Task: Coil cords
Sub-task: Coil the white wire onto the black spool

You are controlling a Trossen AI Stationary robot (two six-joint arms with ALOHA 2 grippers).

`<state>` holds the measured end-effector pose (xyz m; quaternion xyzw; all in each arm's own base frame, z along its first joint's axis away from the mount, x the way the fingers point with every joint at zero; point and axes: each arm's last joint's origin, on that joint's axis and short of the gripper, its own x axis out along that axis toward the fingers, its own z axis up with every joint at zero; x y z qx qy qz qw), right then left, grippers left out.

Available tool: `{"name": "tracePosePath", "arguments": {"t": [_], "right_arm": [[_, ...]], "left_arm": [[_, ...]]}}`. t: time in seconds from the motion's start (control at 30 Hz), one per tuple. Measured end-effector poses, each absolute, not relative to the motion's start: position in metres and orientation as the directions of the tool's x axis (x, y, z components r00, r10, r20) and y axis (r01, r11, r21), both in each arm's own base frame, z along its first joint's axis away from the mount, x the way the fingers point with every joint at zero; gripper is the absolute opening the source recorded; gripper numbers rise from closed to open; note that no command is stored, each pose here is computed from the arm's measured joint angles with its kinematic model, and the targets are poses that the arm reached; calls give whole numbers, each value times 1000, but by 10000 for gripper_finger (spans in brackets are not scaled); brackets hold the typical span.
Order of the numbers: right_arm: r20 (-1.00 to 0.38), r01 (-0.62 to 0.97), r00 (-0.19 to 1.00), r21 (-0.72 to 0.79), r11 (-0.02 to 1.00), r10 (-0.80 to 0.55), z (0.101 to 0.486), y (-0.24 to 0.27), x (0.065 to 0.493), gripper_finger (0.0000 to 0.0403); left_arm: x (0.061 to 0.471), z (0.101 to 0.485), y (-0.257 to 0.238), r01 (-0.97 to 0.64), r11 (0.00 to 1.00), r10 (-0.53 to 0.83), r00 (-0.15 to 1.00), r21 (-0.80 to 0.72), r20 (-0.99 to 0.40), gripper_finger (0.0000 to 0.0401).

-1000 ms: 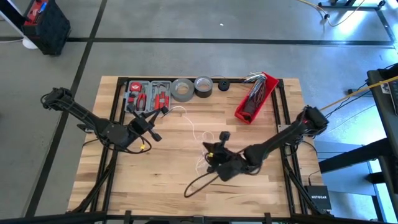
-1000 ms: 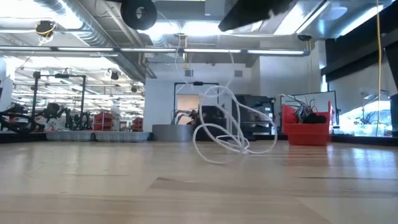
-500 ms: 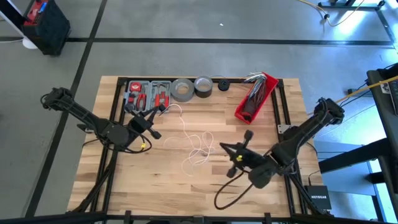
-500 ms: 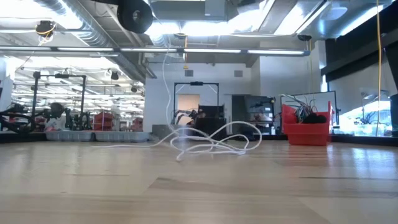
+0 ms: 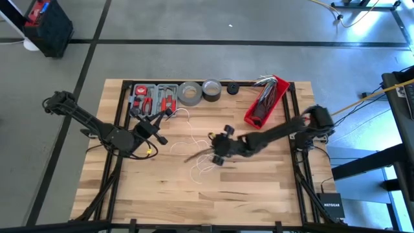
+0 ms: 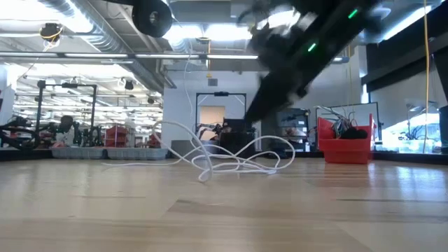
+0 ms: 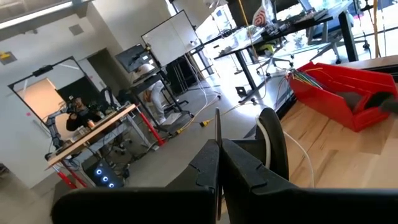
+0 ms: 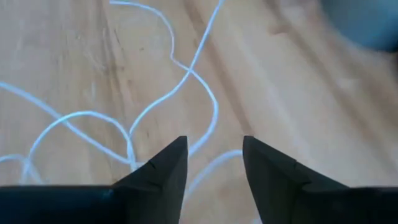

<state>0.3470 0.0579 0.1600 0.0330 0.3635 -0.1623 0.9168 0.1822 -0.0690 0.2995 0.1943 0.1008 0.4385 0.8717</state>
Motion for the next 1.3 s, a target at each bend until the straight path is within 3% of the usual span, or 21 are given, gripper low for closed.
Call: {"name": "tracePosePath", "arguments": {"t": [0.33,0.67,0.87,1.1,1.17,1.3], "right_arm": [[-681,340,693,16,940,-239,127,18,369,163],[-646,287,743,67,956,-178,127,15,375,155],[-653,298,732,52,953,-193,119,15,377,115],[-663,273,720,1,962,-204,112,15,377,36],[-652,256,728,-28,966,-212,119,19,376,12],[-585,277,751,-142,950,-306,150,34,368,14]], "left_arm": [[182,299,-69,-723,543,802,598,427,-6,1],[183,299,-69,-719,553,795,607,421,-7,1],[183,299,-70,-712,562,787,617,421,-7,1],[183,299,-70,-710,561,787,617,424,-7,1],[183,299,-70,-710,561,787,617,425,-7,1],[183,299,-70,-710,561,787,617,425,-7,1]]}}
